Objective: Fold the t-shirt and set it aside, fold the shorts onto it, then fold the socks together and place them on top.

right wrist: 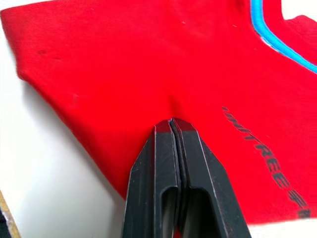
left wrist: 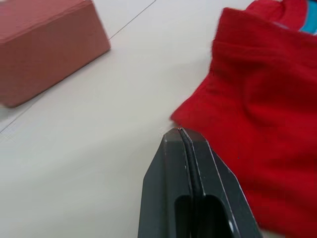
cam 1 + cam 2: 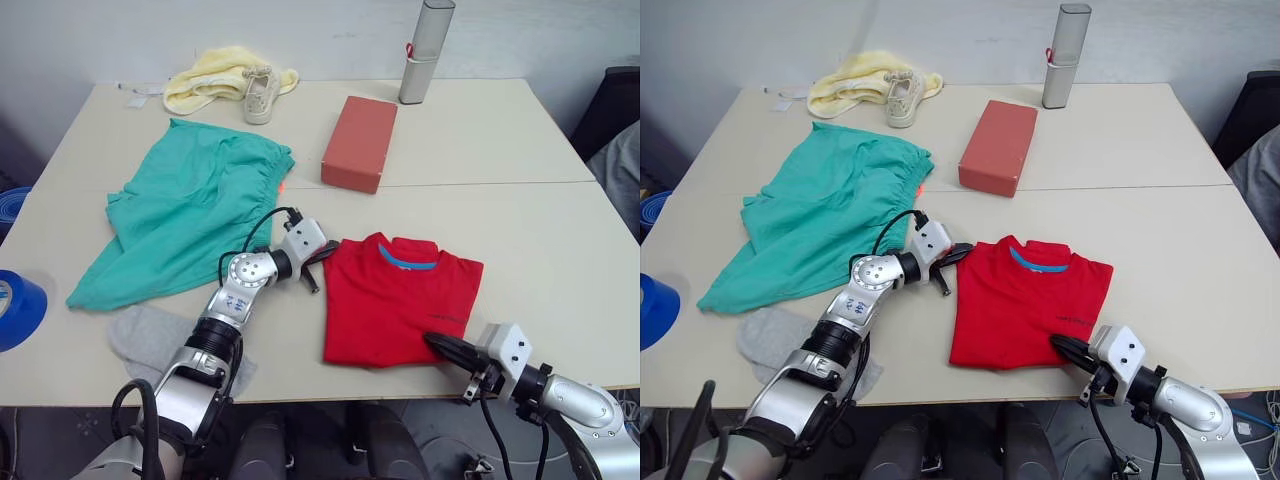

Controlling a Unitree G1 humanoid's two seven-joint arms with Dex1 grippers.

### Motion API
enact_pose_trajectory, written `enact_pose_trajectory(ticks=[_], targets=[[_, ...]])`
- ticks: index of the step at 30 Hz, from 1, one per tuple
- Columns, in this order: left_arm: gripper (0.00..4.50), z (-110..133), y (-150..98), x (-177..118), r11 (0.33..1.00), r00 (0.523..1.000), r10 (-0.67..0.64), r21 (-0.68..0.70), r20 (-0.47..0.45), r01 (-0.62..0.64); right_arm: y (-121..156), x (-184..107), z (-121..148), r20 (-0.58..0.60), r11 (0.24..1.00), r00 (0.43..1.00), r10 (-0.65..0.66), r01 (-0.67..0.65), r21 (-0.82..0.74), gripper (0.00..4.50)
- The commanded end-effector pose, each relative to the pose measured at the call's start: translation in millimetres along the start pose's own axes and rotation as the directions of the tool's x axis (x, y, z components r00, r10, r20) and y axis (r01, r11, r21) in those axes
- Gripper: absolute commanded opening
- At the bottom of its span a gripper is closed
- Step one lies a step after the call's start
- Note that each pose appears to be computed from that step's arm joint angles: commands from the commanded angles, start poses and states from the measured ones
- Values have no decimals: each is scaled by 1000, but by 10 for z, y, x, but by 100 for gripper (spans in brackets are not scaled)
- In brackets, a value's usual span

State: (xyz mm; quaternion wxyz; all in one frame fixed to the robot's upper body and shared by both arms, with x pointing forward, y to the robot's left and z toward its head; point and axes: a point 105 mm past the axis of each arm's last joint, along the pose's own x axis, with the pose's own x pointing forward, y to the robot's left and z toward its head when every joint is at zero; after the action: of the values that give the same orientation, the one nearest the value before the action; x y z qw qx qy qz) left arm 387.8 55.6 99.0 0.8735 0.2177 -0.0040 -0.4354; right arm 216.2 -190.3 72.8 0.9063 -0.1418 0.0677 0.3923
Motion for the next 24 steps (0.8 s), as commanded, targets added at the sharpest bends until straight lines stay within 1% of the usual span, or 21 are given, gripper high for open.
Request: enact_pose_trajectory(ticks=[1,3,5,7,10,13,16,18,20,22,24], targets=[[2,-79,123,-104,999,997,25,35,-69,-23,-82,-74,46,3,998,999,-44,44,-34,0],[2,-162,223,-197,997,989,47,73,-140,-37,-121,-114,55,1,997,998,-66,66,-37,0],[2,-178,264,-246,995,983,46,93,-175,-30,-143,-134,67,7,996,997,-79,79,-36,0],[2,-51,254,-235,997,992,29,74,-121,-20,-145,-134,82,19,996,997,-79,80,-30,0],[2,225,197,-213,999,1000,-27,42,3,27,-143,-125,95,32,997,997,-75,76,-28,0],[2,561,56,-190,991,979,-134,35,152,130,-154,-112,106,41,997,996,-75,77,-29,0],[2,738,-123,-133,974,947,-226,43,227,223,-166,-96,104,43,997,996,-76,77,-30,0],[2,743,-280,-50,957,932,-290,63,219,283,-171,-71,107,47,997,996,-72,74,-32,0],[2,710,-436,48,937,918,-349,99,187,336,-179,-37,120,51,997,997,-63,65,-39,0],[2,668,-519,168,933,919,-359,102,164,346,-224,-2,143,60,996,996,-65,68,-49,0],[2,626,-544,272,938,928,-342,106,148,329,-280,39,165,69,995,995,-73,77,-63,0]])
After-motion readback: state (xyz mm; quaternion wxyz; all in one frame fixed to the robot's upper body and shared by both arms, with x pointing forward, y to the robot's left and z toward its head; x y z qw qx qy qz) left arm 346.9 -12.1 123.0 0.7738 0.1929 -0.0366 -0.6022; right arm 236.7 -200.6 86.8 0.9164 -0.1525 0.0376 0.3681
